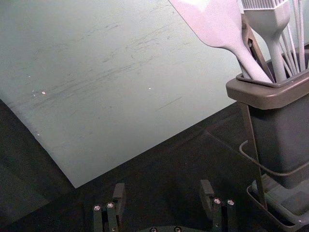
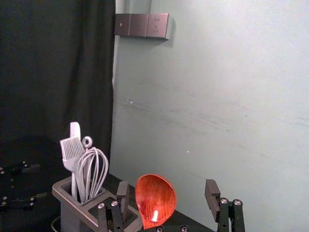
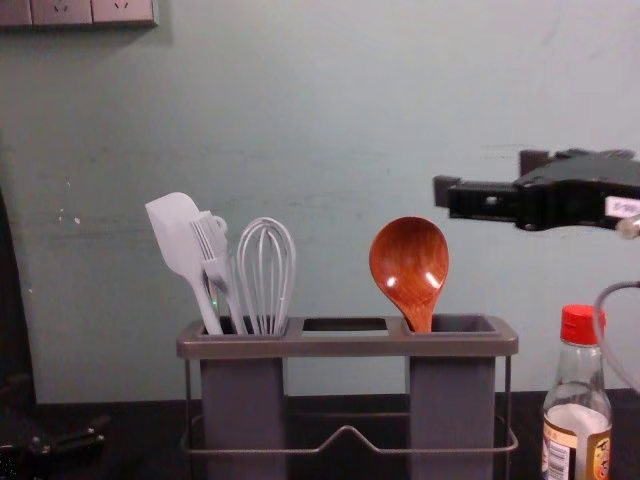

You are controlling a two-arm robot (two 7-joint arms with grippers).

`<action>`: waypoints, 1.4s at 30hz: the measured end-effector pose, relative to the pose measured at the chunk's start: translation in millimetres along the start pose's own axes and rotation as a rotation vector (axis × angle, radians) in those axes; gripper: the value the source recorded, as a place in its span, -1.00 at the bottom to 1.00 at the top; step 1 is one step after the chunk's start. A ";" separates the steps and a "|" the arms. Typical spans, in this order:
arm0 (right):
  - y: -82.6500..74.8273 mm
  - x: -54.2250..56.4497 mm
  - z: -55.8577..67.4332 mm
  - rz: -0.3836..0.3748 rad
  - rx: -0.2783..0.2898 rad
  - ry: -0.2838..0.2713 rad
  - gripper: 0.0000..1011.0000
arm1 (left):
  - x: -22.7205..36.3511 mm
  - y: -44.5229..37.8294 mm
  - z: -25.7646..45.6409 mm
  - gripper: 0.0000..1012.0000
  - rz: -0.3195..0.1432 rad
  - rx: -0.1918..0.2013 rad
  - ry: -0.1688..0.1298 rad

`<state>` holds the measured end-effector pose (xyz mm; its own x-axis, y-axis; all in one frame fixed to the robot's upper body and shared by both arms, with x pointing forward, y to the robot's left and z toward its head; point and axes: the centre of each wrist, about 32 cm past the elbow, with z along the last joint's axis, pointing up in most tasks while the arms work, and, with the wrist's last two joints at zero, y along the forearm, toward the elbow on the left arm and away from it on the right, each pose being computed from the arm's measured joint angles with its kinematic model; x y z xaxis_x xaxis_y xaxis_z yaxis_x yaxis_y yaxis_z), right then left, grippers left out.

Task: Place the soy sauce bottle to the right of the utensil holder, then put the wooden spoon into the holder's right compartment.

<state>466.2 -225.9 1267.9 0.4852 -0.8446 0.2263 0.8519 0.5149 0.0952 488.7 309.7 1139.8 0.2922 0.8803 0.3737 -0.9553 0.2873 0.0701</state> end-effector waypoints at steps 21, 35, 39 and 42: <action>-80.7 -34.2 -24.0 -0.214 0.061 -0.026 0.98 | 0.0 0.0 0.0 0.99 0.000 0.000 0.000; -110.4 -46.6 -65.7 -0.278 -0.023 0.053 0.98 | 0.0 0.0 0.0 0.99 0.000 0.000 0.000; -113.2 -46.5 -77.9 -0.288 -0.060 0.079 0.98 | 0.0 0.0 0.0 0.99 0.000 0.000 0.000; -113.8 -45.0 -88.9 -0.294 -0.092 0.095 0.98 | 0.0 0.0 0.0 0.99 0.000 0.000 0.000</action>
<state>364.9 -259.5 1160.7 0.2279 -0.9675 0.1099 0.9706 0.2348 0.0539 488.6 309.7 1139.8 0.2923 0.8803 0.3738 -0.9552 0.2874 0.0702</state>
